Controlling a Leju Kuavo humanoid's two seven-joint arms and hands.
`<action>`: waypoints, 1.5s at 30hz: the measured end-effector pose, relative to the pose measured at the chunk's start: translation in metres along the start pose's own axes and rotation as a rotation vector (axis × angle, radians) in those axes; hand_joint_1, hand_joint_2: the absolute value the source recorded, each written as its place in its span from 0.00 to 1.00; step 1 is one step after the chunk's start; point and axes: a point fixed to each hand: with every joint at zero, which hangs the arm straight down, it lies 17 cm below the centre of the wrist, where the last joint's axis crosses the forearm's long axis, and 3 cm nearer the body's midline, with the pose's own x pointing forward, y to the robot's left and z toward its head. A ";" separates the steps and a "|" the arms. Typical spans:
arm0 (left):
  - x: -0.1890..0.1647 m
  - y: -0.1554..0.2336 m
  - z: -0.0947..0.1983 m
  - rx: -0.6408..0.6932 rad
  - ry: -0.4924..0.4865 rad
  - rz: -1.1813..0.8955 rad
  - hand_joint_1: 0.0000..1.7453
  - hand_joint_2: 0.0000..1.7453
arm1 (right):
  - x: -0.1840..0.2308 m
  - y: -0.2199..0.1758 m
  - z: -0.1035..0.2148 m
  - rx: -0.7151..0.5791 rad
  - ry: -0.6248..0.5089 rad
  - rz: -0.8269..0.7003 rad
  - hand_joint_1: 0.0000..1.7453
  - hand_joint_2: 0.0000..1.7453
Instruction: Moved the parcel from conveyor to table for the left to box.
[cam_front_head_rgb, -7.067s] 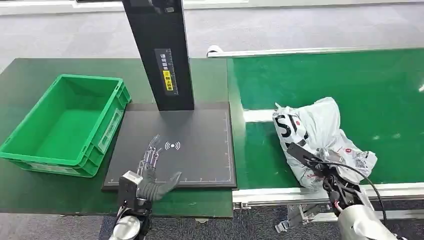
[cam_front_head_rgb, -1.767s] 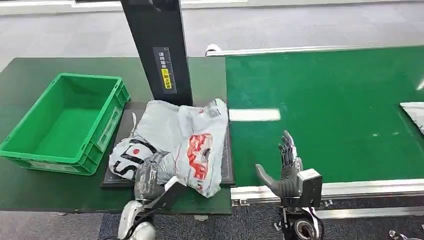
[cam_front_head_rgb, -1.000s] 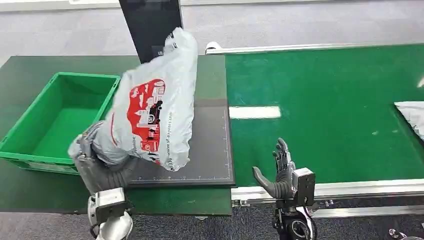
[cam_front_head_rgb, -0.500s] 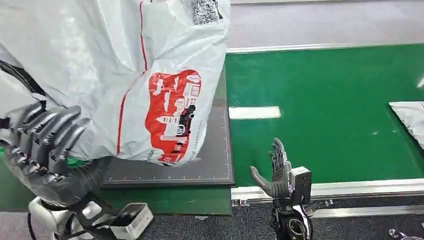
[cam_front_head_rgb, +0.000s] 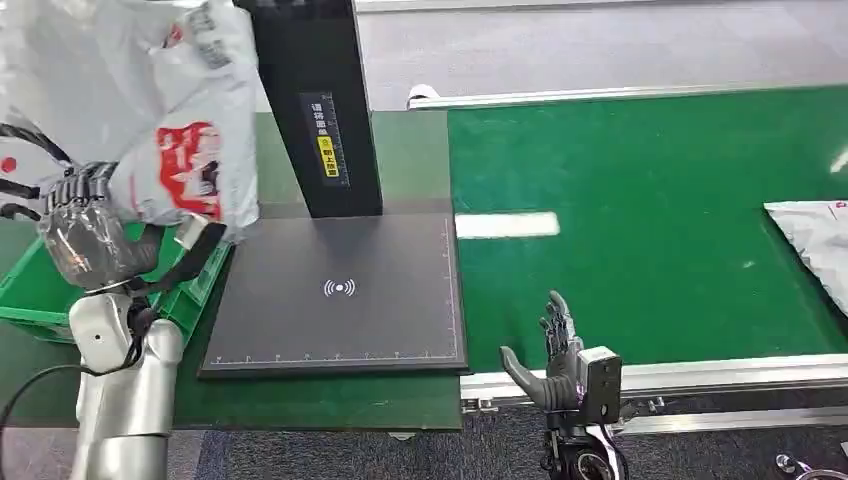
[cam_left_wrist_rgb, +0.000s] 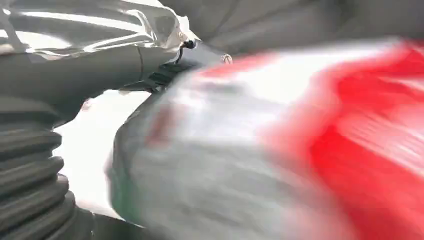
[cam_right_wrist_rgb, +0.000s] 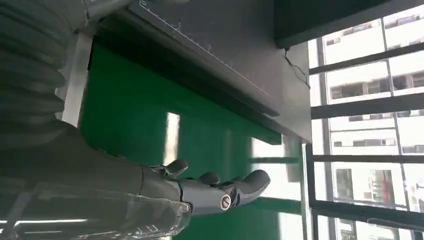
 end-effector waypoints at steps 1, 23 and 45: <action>-0.013 -0.014 0.002 -0.039 0.027 -0.003 1.00 1.00 | 0.000 0.001 0.000 0.007 0.001 0.001 0.00 1.00; -0.042 -0.030 0.012 -0.084 -0.024 0.061 0.00 0.00 | -0.003 0.013 0.000 0.056 0.015 0.015 0.00 1.00; 0.048 0.056 0.089 0.087 0.020 1.188 0.00 0.00 | 0.001 0.010 0.005 0.042 -0.043 0.061 0.00 1.00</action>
